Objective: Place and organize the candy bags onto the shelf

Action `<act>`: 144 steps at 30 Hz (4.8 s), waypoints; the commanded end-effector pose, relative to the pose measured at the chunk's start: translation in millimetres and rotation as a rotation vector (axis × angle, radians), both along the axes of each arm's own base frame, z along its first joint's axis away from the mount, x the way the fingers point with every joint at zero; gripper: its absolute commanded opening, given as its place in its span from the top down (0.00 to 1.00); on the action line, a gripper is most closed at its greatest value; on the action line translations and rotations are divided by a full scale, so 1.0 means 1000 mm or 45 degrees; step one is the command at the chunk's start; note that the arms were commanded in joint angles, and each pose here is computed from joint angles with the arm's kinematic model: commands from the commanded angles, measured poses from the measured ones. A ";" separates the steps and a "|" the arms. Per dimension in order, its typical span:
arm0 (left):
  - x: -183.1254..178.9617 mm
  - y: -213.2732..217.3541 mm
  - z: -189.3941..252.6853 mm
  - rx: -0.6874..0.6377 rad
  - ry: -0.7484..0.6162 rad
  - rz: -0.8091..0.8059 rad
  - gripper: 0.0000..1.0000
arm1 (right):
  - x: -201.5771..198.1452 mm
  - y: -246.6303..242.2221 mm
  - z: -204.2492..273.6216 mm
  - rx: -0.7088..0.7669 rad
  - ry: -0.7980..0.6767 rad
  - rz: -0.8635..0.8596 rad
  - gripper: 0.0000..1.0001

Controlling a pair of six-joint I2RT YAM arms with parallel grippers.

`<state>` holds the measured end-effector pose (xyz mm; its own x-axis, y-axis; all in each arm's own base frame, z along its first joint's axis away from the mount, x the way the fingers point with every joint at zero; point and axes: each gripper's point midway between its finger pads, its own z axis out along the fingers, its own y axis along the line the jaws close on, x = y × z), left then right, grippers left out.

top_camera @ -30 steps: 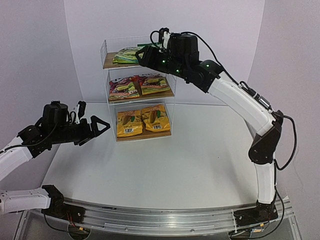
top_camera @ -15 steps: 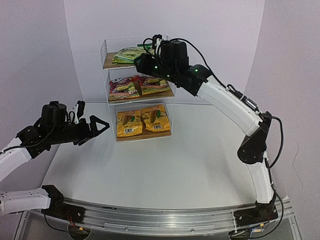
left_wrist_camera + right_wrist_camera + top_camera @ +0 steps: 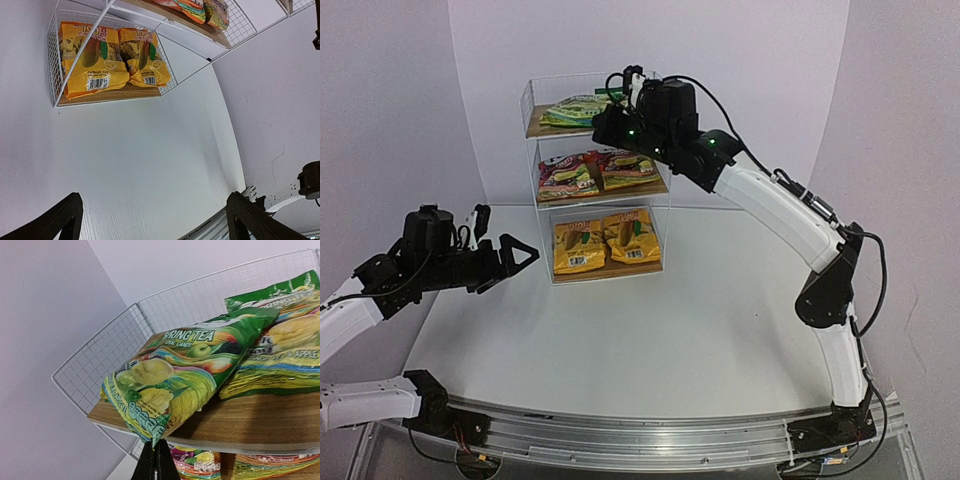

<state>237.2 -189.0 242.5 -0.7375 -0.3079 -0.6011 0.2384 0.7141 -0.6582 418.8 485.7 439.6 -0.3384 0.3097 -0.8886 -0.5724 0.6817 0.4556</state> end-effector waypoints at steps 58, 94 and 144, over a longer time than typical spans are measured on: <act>0.015 -0.033 -0.004 -0.037 -0.028 -0.162 0.00 | -0.037 -0.006 0.015 0.067 0.152 0.573 1.00; 0.010 -0.027 -0.004 -0.013 -0.038 -0.149 0.00 | 0.017 -0.008 0.018 0.221 0.109 0.186 0.94; 0.026 0.002 -0.019 0.063 0.043 0.092 0.00 | -0.092 -0.161 -0.111 -0.272 0.336 -0.101 0.02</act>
<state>245.7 -196.6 229.1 -0.7472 -0.2904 -0.5978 0.2434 0.7174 -0.6527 329.0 397.2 375.7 -0.5677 0.1753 -0.8044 -0.5491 0.6474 0.5286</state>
